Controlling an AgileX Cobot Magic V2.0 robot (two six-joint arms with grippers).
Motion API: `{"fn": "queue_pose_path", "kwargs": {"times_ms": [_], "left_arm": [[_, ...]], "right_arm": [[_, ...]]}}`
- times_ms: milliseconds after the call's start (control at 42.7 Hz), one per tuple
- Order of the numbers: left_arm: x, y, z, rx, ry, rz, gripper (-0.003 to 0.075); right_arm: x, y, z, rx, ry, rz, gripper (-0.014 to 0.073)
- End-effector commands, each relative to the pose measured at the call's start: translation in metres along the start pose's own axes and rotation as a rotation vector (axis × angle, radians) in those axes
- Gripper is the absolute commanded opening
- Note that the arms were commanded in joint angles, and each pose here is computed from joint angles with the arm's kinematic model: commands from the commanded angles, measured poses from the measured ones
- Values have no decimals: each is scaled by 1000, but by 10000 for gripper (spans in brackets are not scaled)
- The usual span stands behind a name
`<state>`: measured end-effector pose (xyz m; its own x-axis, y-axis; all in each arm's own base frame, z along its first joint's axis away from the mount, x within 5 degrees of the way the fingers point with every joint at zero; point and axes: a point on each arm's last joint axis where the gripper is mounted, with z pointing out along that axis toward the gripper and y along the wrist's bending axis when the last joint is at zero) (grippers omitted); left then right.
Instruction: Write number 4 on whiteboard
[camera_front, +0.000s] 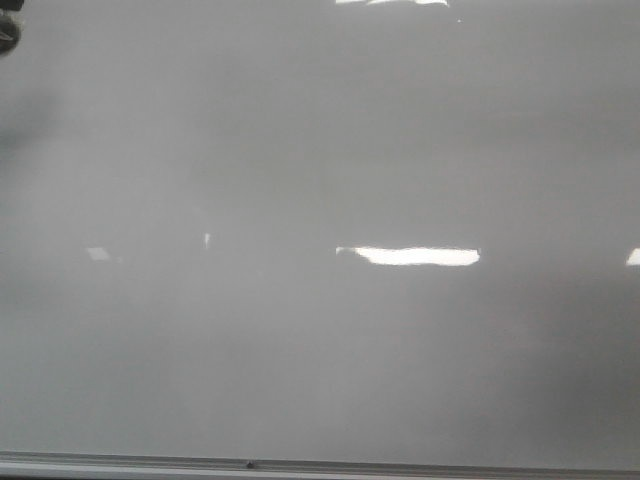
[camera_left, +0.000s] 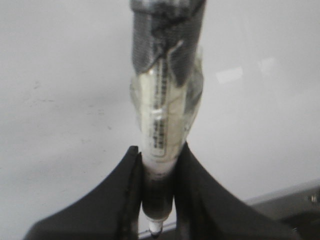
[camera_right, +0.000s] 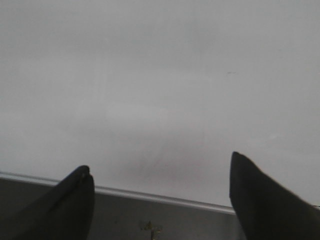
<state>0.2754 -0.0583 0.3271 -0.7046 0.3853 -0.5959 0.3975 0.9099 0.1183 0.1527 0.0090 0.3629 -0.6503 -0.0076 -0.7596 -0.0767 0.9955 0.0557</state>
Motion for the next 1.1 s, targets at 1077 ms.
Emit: {"fn": "queue_pose_path", "kwargs": {"times_ms": [1077], "left_arm": [[-13, -201, -70, 414, -101, 966, 41]], "right_arm": [[-13, 133, 3, -712, -191, -984, 580]]}}
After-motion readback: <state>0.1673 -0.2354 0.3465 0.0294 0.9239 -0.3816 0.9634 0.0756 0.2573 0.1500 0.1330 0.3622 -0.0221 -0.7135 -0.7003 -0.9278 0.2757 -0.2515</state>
